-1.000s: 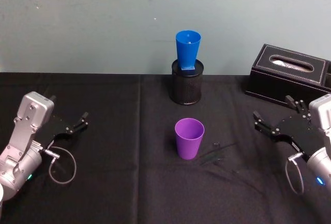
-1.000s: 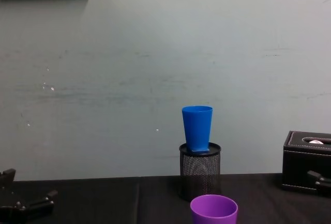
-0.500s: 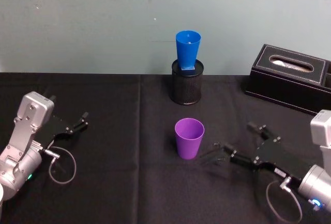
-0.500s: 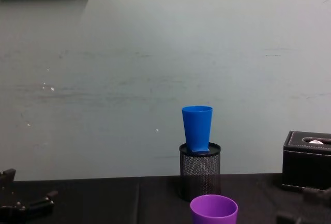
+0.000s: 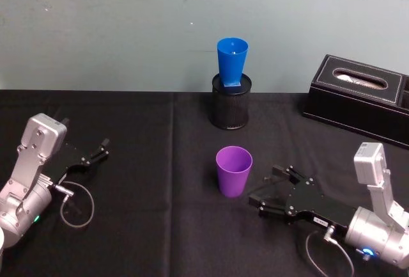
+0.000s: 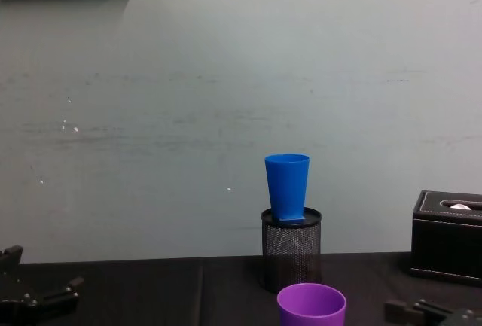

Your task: Pick up one cup with a gripper and tap it against the other cup.

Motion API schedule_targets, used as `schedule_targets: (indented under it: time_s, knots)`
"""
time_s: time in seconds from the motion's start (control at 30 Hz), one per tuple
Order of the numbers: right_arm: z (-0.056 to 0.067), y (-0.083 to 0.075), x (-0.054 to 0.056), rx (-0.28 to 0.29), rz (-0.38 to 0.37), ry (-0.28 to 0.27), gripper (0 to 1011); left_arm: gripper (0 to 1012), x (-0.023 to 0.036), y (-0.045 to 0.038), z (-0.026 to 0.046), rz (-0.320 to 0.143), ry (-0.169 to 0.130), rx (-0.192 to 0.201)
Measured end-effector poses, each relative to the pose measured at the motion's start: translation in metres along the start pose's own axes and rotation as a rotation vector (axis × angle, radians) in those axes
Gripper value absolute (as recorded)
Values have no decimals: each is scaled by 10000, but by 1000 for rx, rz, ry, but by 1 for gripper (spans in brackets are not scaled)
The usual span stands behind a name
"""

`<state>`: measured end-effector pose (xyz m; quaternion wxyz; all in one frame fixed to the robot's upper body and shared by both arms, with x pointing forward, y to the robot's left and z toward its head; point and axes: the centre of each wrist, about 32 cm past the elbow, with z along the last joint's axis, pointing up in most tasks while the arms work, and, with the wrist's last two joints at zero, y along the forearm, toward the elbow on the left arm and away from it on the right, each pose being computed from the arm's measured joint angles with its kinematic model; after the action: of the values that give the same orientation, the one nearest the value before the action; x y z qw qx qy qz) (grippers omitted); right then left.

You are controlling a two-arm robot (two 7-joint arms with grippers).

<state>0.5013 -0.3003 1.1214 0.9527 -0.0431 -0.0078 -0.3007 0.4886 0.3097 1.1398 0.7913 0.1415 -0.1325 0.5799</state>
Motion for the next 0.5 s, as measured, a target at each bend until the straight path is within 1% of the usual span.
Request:
schedule_targets:
  time_s: [0.2,0.3,0.5]
  knots:
    - [-22,102,48,-4,16,-5,1000,1011,0,0,0,0,0,0]
    - [-44,177,91,-8,26,-7,1000,1011,0,0,0,0,0,0]
    - [-62,278,151,-12,39,-12,1000,1011,0,0,0,0,0,0]
